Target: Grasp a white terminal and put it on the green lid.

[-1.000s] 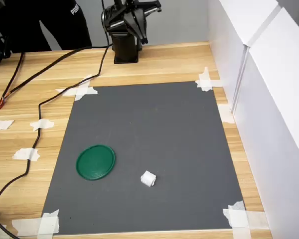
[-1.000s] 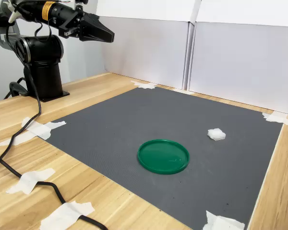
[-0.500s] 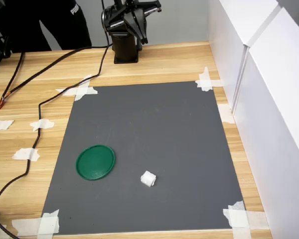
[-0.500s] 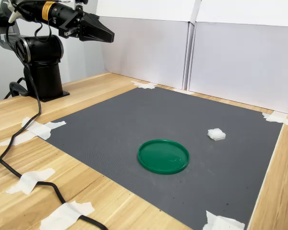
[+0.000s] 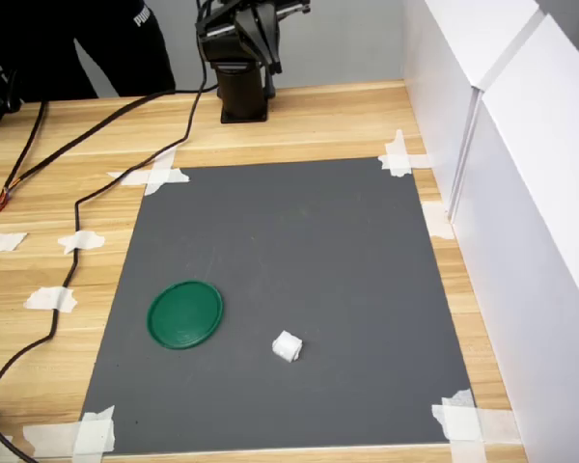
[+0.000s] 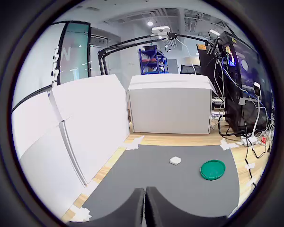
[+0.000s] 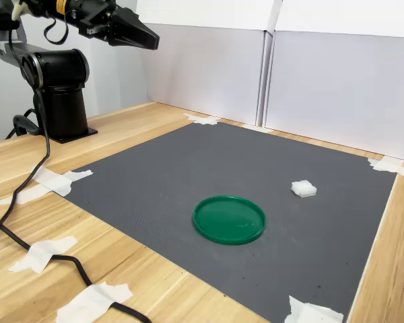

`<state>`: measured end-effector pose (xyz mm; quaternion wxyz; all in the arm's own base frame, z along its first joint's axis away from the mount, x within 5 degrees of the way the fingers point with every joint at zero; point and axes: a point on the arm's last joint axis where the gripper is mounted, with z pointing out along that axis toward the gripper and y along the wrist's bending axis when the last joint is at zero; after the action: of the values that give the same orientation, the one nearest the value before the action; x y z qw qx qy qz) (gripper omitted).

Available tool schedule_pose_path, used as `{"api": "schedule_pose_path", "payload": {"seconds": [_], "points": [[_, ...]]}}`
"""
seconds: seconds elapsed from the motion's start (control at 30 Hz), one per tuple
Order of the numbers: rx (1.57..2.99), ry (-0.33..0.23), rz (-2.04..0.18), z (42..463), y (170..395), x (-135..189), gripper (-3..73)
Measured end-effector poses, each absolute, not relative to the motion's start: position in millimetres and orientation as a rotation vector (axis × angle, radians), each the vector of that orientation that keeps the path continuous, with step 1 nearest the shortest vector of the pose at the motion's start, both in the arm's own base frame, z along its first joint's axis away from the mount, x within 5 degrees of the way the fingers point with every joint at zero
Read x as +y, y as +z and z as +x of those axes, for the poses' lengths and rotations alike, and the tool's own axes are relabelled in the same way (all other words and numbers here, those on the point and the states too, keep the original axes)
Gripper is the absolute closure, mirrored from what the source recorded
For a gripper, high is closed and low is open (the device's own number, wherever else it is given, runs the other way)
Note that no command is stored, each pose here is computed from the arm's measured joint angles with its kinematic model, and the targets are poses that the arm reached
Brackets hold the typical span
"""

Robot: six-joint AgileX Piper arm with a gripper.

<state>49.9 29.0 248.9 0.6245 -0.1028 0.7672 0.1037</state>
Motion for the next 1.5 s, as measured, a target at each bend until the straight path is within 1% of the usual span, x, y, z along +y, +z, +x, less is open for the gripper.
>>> {"api": "schedule_pose_path", "payload": {"seconds": [0.3, 0.4, 0.6, 0.7, 0.87, 0.93, 1.03, 1.1, 1.17, 1.33, 1.4, 1.47, 1.5], "points": [[1.899, 0.264, -0.24, 84.4, 282.7, 26.9, 71.1], [1.982, 0.261, -0.312, 94.5, 291.7, 27.9, 71.1], [2.174, 0.282, -0.484, 112.9, 307.5, 29.6, 71.1], [2.246, 0.248, -0.533, 127.7, 311.7, 25.8, 71.1], [2.32, 0.129, -0.595, 154.6, 317.1, 15.8, 70.7], [2.343, 0.106, -0.615, 163.9, 320.1, 13.4, 68.8], [2.386, 0.1, -0.651, 178.1, 327.2, 11.2, 62.1], [2.398, 0.092, -0.67, 186.3, 335.2, 10.0, 55.2], [2.409, 0.067, -0.682, 194.5, 342.7, 7.7, 45.6], [2.417, -0.014, -0.699, 213.0, 354.7, 1.2, 17.3], [2.422, -0.029, -0.706, 220.6, 356.8, -0.4, 7.4], [2.428, -0.028, -0.712, 228.3, 357.6, -0.5, 1.8], [2.429, -0.033, -0.727, 233.0, 357.9, 0.9, 0.2]]}}
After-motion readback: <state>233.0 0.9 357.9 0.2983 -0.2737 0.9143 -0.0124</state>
